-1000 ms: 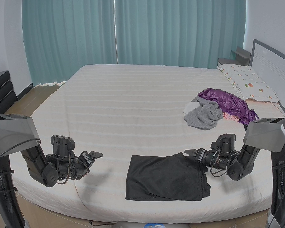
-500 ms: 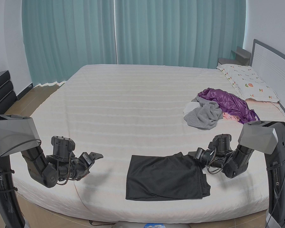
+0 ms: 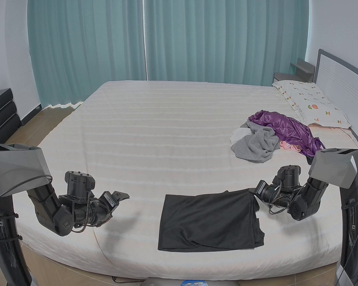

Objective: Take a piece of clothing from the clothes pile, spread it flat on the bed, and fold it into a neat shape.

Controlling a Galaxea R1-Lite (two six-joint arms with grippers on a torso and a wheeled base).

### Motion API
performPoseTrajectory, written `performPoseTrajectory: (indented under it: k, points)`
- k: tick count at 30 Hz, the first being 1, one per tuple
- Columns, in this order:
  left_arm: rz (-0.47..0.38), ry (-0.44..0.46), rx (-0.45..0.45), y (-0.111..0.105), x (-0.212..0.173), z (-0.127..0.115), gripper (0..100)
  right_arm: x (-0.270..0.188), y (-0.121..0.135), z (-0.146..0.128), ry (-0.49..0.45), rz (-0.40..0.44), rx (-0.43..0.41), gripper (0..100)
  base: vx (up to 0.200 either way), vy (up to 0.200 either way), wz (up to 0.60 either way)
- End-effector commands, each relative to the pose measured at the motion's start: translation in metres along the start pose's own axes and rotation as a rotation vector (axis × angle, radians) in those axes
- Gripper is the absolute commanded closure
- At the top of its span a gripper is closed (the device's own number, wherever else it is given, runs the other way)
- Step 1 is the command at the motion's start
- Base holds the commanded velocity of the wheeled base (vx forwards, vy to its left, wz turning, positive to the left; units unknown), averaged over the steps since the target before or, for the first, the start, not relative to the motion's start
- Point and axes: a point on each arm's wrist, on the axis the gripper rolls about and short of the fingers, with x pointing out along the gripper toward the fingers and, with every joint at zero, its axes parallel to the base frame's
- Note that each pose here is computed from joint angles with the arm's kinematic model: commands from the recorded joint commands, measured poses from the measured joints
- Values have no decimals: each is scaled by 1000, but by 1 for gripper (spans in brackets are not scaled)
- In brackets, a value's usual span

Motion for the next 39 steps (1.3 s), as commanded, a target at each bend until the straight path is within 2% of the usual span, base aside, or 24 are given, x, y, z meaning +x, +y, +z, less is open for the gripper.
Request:
performPoseTrajectory:
  k: [1,8,9,14,15,17,19,25,28,34,39]
  points:
    - [0,2,1,0,1,-1,0,-3,-2,3,-10,-3,16,100,0,0,0]
    - [0,2,0,0,1,-1,0,-4,-4,5,-25,5,21,100,0,0,0]
    - [-1,1,0,0,0,-1,0,-5,-3,6,-26,8,23,0,0,0,0]
    - [0,2,-2,0,0,-1,0,-12,-6,9,-44,6,55,0,0,0,0]
    - [0,0,-5,-1,-1,-1,0,-33,-6,6,-49,29,67,0,0,0,0]
    - [0,2,-5,0,-1,-1,0,-41,-6,2,-41,45,64,0,0,0,0]
    - [7,9,-4,1,-3,-4,0,-57,-3,-8,-10,101,51,0,0,0,0]
    - [19,21,-7,6,-6,-9,0,-68,11,-41,80,131,3,0,0,0,0]
    - [11,14,-5,6,-5,-8,0,-80,18,-51,117,129,-10,0,0,0,0]
    - [7,12,-5,6,-5,-8,0,-109,9,-71,176,88,-33,0,0,0,0]
    - [8,13,0,6,-5,-8,0,-124,5,-79,203,95,-101,0,0,0,0]
